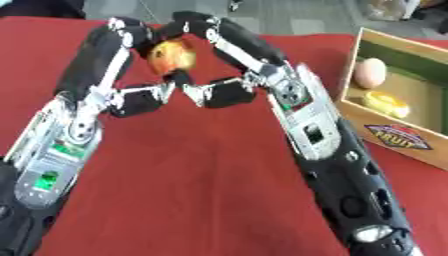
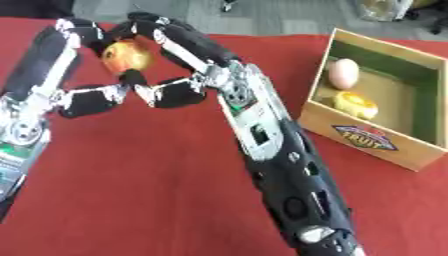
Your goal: Pick up the objects with one hand, pass them to the other hand, and then place them into the box on the other side of the table.
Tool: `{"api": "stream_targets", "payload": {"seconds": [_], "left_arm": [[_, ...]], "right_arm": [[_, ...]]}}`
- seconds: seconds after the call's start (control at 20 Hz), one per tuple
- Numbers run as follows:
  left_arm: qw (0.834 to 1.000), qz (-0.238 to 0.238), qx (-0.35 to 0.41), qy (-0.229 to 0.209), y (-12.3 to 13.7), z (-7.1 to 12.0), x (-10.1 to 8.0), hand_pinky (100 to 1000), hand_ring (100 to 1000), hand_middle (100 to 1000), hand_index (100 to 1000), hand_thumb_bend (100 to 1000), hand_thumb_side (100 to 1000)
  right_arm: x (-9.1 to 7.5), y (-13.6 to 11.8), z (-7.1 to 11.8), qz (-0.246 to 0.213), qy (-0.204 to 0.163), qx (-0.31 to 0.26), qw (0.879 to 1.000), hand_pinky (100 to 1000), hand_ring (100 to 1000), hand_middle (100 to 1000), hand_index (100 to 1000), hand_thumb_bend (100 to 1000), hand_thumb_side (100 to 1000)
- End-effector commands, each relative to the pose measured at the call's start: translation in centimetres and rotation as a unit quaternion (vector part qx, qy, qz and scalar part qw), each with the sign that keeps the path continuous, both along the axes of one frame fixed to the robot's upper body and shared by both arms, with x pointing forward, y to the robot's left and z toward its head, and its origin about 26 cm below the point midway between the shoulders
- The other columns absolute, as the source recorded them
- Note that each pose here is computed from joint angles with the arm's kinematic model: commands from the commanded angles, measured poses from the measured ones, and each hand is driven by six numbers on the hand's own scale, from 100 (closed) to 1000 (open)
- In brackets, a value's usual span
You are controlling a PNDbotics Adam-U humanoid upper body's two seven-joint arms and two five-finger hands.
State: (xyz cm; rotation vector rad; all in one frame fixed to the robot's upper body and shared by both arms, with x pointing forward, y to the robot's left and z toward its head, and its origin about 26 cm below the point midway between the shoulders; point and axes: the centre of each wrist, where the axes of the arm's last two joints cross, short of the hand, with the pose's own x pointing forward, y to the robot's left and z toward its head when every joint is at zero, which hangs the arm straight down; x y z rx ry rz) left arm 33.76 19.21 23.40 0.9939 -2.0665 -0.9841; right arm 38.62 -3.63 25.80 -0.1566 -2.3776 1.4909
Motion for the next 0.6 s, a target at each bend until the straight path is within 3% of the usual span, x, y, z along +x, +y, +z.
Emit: {"api": "stream_targets", "payload": {"seconds": [0.05, 0.4, 0.6], "left_arm": [[0.999, -0.002, -0.004, -0.033, -0.04, 1.30, -0.58, 663, 501, 432, 462, 234, 100], [0.999, 0.002, -0.007, -0.045, -0.01, 1.44, -0.76, 664, 501, 433, 463, 234, 100], [0.999, 0.003, -0.007, -0.050, -0.02, 1.47, -0.83, 663, 501, 432, 463, 235, 100]], "right_arm": [[-0.09, -0.01, 0.51, -0.005, -0.015, -0.011, 1.000, 959, 1000, 608, 747, 100, 132], [-0.01, -0.12, 0.45, -0.016, -0.024, -0.026, 0.999, 957, 1000, 593, 738, 100, 157], [0.03, -0.12, 0.43, -0.019, -0.024, -0.028, 0.999, 944, 1000, 541, 693, 100, 158]]}}
